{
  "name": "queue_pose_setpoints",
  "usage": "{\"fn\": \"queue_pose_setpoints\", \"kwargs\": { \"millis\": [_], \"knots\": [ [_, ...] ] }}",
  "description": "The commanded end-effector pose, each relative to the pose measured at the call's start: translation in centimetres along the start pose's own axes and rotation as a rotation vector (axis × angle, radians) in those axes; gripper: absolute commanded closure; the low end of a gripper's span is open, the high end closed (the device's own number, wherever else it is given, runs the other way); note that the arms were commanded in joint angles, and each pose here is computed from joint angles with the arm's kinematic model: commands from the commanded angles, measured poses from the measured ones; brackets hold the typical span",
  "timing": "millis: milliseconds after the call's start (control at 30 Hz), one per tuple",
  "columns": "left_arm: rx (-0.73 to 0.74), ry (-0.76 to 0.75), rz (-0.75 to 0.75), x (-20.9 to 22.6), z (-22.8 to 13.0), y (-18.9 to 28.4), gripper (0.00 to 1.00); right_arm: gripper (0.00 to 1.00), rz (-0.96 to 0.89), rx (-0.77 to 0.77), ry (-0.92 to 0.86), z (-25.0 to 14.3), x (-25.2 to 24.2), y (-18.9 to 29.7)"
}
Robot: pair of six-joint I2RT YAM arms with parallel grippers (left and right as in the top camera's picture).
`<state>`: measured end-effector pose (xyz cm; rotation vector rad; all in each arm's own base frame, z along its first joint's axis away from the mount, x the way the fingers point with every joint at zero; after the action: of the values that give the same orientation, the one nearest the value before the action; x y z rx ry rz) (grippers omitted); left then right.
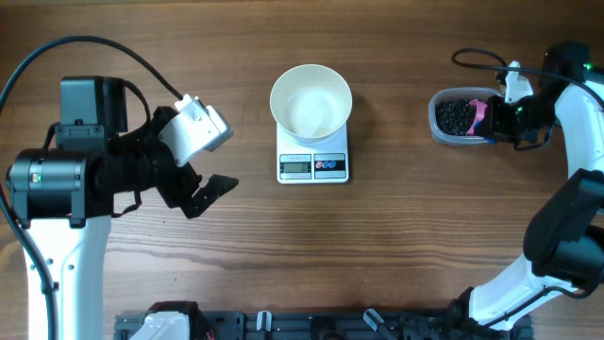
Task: Scoop item into bowl and weigh 150g on scale
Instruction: 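Drag the scoop through the beans to fill it with the right gripper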
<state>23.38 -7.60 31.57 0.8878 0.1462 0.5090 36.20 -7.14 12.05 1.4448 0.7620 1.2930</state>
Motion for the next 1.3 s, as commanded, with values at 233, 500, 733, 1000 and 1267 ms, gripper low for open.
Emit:
{"fn": "queue_pose_setpoints", "kwargs": {
  "millis": [233, 500, 733, 1000, 1267],
  "knots": [
    [-0.009, -0.020, 0.017, 0.2, 0.2, 0.5, 0.00, 0.96, 0.071, 0.028, -0.086, -0.6, 0.6, -1.9],
    [-0.008, -0.020, 0.017, 0.2, 0.2, 0.5, 0.00, 0.96, 0.002, -0.029, -0.174, 0.6, -0.6, -1.9],
    [-0.008, -0.020, 0.017, 0.2, 0.2, 0.5, 0.00, 0.96, 0.031, -0.002, -0.148, 0.0, -0.2, -2.0],
    [-0.008, -0.020, 0.017, 0.2, 0.2, 0.5, 0.00, 0.96, 0.112, 0.020, -0.124, -0.4, 1.0, -1.7],
    [-0.008, -0.020, 0.017, 0.2, 0.2, 0.5, 0.00, 0.96, 0.161, 0.027, -0.134, -0.7, 1.0, -1.3]
  ]
}}
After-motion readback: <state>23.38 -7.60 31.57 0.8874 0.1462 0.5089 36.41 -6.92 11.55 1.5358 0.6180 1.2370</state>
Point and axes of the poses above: each gripper's point midway between its finger pads, its own y axis back along the fingers, its own x axis along the line the jaws close on, z = x × y, the point moved 3 cm from there along y, back along the fingers, and after that the axes turned 7 degrees about -y, right-handed, at the moved point
